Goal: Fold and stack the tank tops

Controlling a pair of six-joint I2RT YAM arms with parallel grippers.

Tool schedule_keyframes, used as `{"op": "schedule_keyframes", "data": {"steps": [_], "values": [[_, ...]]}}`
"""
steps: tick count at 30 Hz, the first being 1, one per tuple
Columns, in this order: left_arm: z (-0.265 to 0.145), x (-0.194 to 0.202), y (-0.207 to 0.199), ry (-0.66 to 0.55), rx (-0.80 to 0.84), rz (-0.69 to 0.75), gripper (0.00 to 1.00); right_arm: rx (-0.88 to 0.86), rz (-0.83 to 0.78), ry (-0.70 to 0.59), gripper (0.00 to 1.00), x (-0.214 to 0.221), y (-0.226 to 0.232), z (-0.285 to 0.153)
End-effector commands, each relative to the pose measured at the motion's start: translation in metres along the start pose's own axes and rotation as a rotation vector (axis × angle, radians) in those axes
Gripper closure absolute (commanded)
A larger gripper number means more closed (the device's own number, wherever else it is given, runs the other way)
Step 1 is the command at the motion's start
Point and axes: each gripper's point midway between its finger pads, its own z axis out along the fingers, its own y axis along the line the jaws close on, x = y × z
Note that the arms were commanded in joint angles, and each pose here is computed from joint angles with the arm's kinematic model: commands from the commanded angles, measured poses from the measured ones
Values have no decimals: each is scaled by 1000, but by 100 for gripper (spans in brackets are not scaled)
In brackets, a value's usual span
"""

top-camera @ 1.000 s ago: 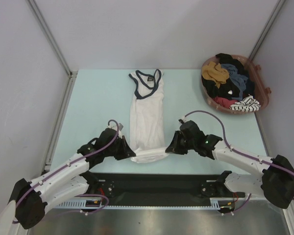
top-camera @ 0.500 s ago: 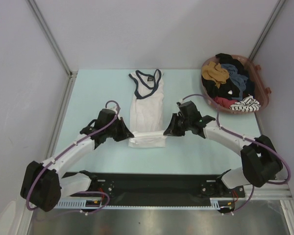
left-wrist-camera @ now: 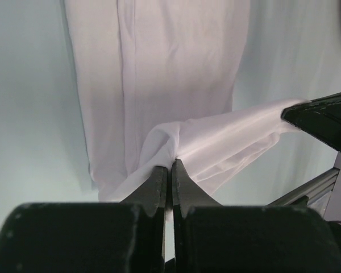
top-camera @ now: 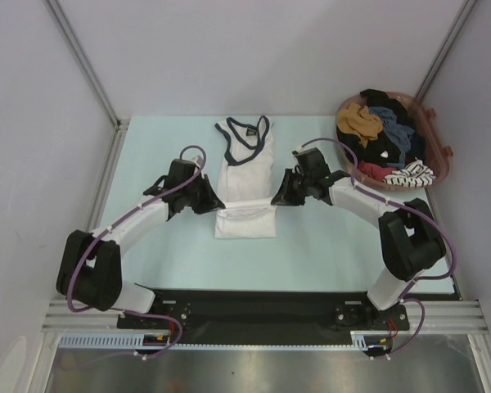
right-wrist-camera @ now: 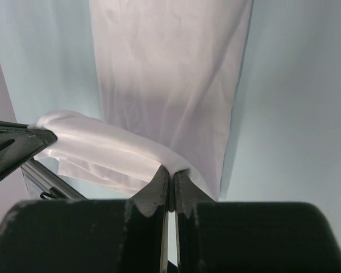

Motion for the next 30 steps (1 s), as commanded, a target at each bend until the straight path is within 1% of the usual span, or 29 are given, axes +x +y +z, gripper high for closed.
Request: {"op": "schedule_keyframes", "data": {"steps": [1, 7, 13, 20, 24, 30], "values": [[3, -27, -5, -44, 9, 40, 100, -11, -27, -38, 100, -25, 4, 1], [13, -39, -2, -62, 11, 16, 100, -9, -26, -45, 100, -41, 1, 8], [20, -55, -8, -67, 23, 10, 100, -6, -28, -56, 99, -58, 2, 11], [25, -83, -14, -98, 20, 13, 100, -6, -23, -53, 99, -71, 1, 21], [30, -91, -11, -98, 20, -3, 100, -10, -21, -75, 98, -85, 3, 24], [40, -99, -11, -92, 28, -12, 99, -8, -9, -78, 97, -95, 1, 33]]}}
